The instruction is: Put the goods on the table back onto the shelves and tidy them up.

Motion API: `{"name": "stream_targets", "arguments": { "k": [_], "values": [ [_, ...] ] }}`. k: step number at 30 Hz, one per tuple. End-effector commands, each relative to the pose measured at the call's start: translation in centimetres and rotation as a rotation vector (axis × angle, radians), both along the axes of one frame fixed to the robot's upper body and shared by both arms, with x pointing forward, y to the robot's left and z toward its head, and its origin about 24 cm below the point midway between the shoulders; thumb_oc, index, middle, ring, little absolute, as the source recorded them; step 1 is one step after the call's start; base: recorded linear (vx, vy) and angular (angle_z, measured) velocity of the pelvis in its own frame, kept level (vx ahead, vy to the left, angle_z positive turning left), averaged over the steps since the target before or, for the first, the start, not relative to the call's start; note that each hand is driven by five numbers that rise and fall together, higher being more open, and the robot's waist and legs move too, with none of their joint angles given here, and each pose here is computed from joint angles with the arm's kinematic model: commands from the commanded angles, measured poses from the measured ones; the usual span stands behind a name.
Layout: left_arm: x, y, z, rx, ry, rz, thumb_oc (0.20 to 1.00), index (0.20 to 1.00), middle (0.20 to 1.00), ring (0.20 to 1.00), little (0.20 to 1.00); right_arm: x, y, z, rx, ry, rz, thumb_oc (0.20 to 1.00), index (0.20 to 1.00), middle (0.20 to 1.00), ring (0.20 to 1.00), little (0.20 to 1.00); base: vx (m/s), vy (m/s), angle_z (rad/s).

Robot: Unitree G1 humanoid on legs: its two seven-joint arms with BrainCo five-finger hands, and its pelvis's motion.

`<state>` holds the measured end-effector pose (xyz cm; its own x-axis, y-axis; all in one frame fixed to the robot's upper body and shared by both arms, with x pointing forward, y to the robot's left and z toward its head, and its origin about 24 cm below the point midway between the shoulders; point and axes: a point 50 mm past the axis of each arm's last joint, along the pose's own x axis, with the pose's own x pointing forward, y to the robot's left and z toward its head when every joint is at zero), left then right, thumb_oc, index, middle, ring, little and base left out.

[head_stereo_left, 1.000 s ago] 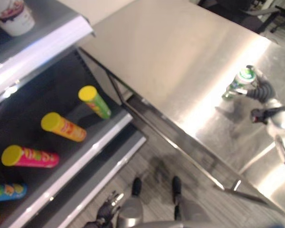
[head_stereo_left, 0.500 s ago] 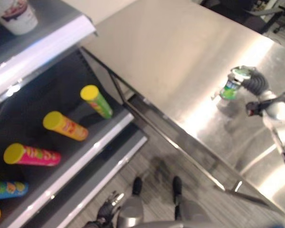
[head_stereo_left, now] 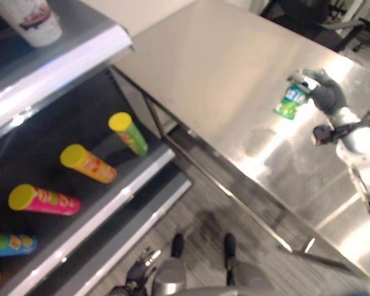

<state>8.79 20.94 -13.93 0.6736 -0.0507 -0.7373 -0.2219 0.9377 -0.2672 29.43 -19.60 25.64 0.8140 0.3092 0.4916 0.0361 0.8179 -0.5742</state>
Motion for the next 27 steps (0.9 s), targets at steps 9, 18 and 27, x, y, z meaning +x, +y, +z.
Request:
{"name": "stream_targets", "arguments": {
  "k": [9,18,27],
  "values": [
    [-0.4,1.6,0.2,0.062,0.003,0.059,1.000,1.000,1.000,1.000,1.000,-5.7,12.5,9.2,-0.006,-0.477,0.502,0.200,0.200,0.200,0.200,0.200,-0.01,-0.114,0.14],
    [-1.5,2.1,0.2,0.084,0.025,0.062,1.000,1.000,1.000,1.000,1.000,-6.7,17.3,10.0,0.017,-0.476,0.716,0.200,0.200,0.200,0.200,0.200,-0.02,-0.152,0.20],
    [-0.1,0.8,-0.2,0.040,0.020,0.017,1.000,1.000,1.000,1.000,1.000,-3.4,17.8,10.6,0.068,-0.426,0.544,0.200,0.200,0.200,0.200,0.200,-0.05,0.033,1.10]
  ]
}}
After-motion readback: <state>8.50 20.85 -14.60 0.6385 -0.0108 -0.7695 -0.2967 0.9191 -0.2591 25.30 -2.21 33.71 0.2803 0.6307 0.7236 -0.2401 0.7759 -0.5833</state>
